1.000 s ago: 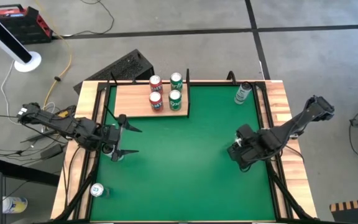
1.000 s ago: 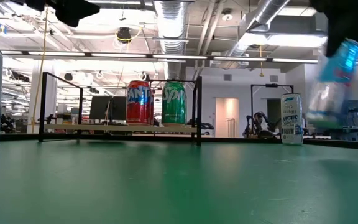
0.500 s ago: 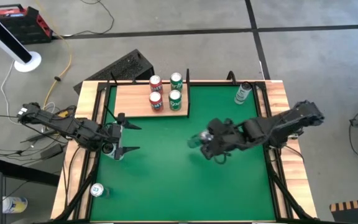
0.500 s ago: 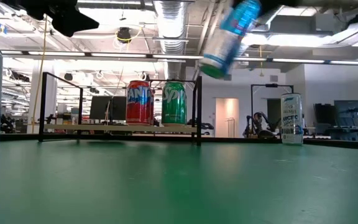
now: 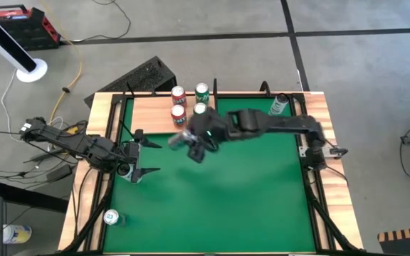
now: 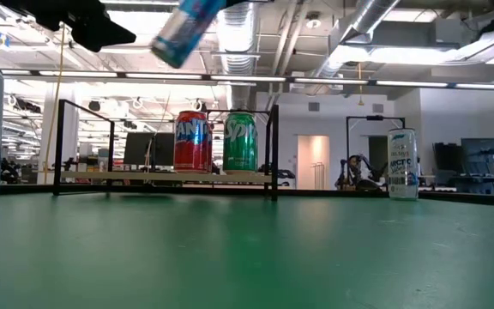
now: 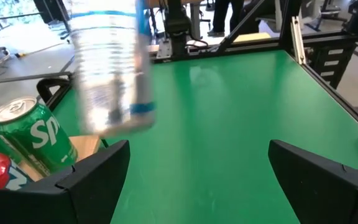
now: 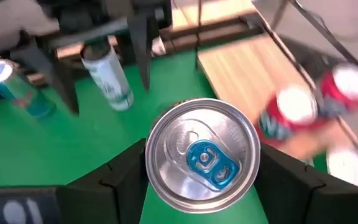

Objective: Place canned beverage on shelf
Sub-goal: Put the right blue soda can on the shelf

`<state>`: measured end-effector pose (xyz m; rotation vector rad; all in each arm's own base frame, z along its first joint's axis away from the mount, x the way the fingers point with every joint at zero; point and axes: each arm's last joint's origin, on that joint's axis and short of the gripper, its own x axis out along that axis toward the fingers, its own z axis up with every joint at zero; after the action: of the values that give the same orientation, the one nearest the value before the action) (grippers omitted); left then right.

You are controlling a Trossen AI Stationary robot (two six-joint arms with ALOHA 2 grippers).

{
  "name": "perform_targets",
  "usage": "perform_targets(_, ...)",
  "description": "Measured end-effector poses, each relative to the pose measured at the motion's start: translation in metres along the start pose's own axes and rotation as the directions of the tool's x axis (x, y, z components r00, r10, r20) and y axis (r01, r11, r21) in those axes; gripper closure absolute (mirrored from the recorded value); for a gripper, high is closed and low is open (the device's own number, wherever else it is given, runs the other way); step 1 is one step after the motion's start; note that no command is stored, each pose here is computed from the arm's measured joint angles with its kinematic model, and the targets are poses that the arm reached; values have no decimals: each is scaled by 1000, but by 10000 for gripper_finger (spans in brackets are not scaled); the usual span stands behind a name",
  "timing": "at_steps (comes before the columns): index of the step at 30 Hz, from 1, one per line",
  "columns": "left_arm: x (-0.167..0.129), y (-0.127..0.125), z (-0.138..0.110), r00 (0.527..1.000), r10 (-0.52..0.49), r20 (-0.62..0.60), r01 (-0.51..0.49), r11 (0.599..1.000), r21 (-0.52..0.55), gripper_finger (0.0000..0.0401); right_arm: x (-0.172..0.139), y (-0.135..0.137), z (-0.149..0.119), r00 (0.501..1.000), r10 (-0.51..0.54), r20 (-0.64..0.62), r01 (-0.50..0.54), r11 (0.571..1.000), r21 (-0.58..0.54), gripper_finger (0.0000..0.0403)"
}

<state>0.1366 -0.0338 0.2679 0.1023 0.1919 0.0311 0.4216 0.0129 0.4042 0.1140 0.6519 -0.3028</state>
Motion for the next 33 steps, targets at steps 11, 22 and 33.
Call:
perform_targets(11,0,3,0,996,92,-1,-92,995,-40,33,58,-69,32,978,155,143,-134,980,-148,135)
perform_targets(22,0,6,0,977,213,-2,-212,970,-119,33,75,-68,4,967,221,-127,-247,937,-247,137)
perform_targets(33,0,9,2,946,324,7,-317,928,-198,33,94,-10,-36,904,218,-368,-347,877,-333,137)
